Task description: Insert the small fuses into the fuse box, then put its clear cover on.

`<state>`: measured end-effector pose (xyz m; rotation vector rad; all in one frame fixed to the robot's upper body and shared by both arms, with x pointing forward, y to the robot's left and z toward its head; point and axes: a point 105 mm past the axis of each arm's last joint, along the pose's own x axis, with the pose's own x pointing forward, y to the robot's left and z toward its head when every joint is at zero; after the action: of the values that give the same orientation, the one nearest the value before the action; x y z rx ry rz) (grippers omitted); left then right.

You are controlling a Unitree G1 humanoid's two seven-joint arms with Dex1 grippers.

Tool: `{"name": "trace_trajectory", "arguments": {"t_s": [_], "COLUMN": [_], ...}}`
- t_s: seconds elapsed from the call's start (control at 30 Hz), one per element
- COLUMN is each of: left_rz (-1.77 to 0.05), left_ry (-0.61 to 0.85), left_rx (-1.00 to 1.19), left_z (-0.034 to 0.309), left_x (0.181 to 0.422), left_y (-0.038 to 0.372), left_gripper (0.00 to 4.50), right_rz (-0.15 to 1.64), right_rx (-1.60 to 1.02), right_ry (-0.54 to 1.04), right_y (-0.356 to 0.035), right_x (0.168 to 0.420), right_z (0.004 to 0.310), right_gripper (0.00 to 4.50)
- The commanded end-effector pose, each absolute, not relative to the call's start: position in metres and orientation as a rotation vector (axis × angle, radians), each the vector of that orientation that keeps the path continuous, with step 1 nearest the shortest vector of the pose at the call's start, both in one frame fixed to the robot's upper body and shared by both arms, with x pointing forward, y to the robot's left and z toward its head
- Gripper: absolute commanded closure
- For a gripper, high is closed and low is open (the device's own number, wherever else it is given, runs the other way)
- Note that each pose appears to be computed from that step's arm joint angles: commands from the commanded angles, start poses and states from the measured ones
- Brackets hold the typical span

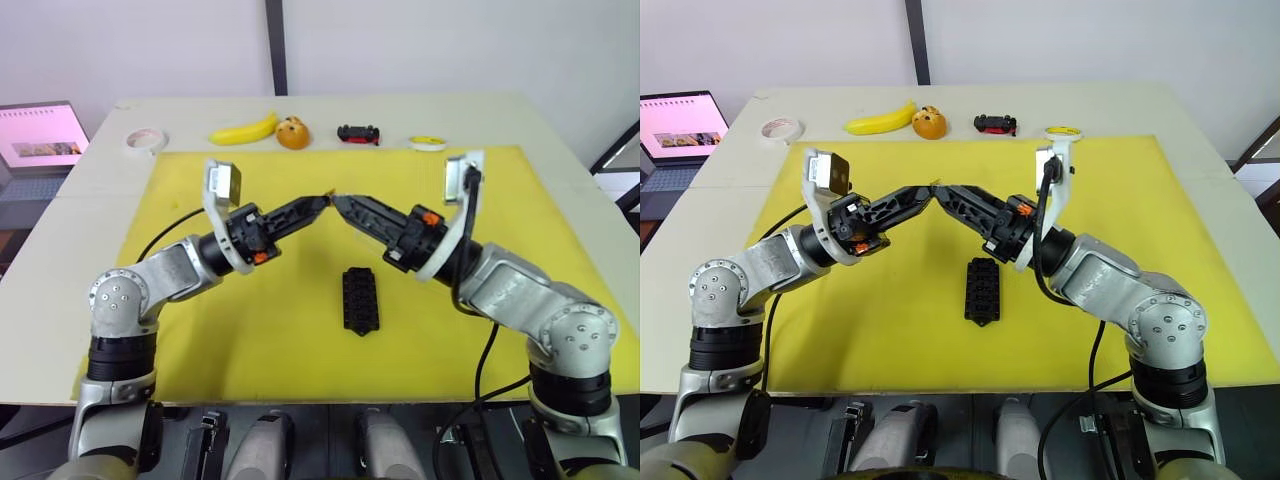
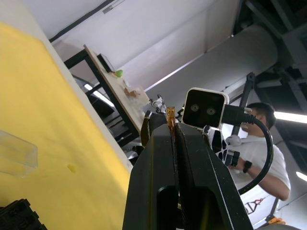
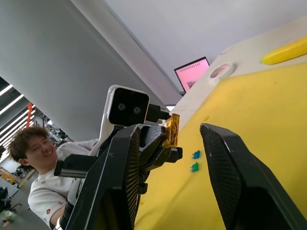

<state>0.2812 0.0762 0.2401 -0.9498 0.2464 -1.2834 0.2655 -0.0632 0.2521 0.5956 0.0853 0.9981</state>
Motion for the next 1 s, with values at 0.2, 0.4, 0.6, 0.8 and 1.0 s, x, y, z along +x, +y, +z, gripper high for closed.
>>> {"name": "trace_trajectory", "arguments": {"t_s": [0.2, 0.4, 0.6, 0.8, 1.0], "left_rz": [-1.303, -1.286, -1.299, -1.3, -1.305], "left_ry": [0.223, 0.218, 0.23, 0.248, 0.243], "left_rx": [-0.948, -0.978, -0.965, -0.953, -0.955], "left_z": [0.2419, 0.2427, 0.2403, 0.237, 0.2369], "left_x": [0.2773, 0.2813, 0.2798, 0.2803, 0.2794], "left_y": [0.0772, 0.0792, 0.0763, 0.0747, 0.0733], "left_gripper": [4.5, 4.5, 4.5, 4.5, 4.5], "right_rz": [1.009, 1.002, 1.005, 1.006, 1.009], "right_rx": [0.6, 0.584, 0.581, 0.565, 0.557], "right_ry": [0.055, 0.077, 0.085, 0.087, 0.091], "right_y": [-0.065, -0.0658, -0.064, -0.0632, -0.063], "right_x": [0.2647, 0.2651, 0.2644, 0.264, 0.2633], "right_z": [0.2625, 0.258, 0.2563, 0.2552, 0.2549], "right_gripper": [2.65, 3.6, 3.6, 3.6, 3.6]}}
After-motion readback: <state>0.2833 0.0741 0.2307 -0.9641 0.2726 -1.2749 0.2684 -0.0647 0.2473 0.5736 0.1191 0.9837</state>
